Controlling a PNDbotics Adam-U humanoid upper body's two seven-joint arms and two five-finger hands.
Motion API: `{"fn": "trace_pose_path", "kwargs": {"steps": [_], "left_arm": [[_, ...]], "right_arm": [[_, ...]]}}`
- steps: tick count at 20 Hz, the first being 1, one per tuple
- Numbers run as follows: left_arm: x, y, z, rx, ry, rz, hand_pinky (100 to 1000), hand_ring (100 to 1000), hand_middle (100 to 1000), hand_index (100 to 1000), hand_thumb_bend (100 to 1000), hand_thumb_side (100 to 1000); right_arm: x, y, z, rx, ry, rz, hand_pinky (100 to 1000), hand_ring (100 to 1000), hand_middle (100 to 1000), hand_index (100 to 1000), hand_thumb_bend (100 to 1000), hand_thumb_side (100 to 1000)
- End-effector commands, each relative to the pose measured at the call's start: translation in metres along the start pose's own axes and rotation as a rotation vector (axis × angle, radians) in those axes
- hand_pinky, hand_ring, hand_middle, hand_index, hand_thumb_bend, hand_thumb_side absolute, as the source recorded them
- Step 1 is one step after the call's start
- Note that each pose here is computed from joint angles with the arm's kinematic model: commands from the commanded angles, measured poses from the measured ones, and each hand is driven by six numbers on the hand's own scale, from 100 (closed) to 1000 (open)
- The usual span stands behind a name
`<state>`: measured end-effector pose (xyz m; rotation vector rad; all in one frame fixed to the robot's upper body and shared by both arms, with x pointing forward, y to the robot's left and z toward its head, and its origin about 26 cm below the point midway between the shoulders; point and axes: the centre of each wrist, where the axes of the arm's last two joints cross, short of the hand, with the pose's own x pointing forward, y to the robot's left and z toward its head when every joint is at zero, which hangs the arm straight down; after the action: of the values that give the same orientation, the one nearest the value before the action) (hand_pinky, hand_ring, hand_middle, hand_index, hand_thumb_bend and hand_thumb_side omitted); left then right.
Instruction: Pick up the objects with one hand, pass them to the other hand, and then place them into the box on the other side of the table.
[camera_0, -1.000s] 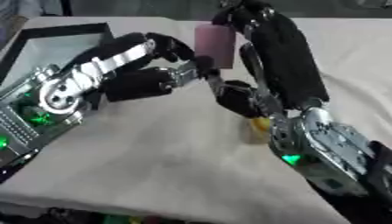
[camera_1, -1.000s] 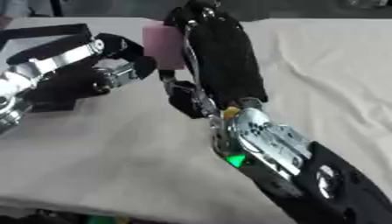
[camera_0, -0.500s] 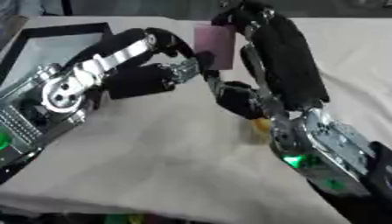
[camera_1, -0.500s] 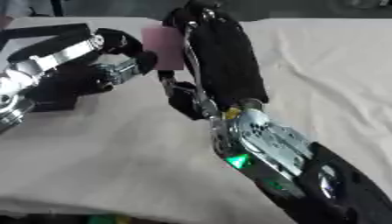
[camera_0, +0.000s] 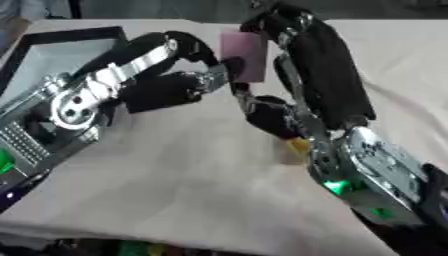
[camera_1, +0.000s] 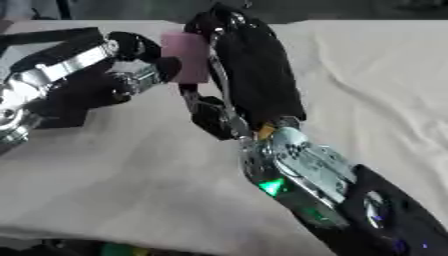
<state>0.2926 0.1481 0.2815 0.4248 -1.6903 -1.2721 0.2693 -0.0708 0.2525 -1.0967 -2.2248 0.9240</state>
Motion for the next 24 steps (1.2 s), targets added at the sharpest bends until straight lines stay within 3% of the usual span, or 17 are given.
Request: {"fn": "trace_pose_path", "kwargs": {"steps": [1,12,24], "left_arm": [[-0.0007,0.0035,0.0028,0.011,0.009,-0.023,1000,914,844,981,340,938],[-0.0063,0.0008,0.0045,-0.002,0.007,-0.024,1000,916,845,981,337,944],[-0.0031,0.0039,0.0036,0.027,-0.007,-0.007,1000,916,843,983,325,940]], "right_arm": [[0.0016,-0.0081,-0.0015,-0.035,-0.015,0.001,745,655,538,467,100,100],[-0.0036,-0.0071,0.0002,-0.061,0.051,0.024,739,652,537,463,100,100],[-0.0019,-0.0056,0.0014,-0.069,0.032,-0.001,737,651,537,461,100,100]]}}
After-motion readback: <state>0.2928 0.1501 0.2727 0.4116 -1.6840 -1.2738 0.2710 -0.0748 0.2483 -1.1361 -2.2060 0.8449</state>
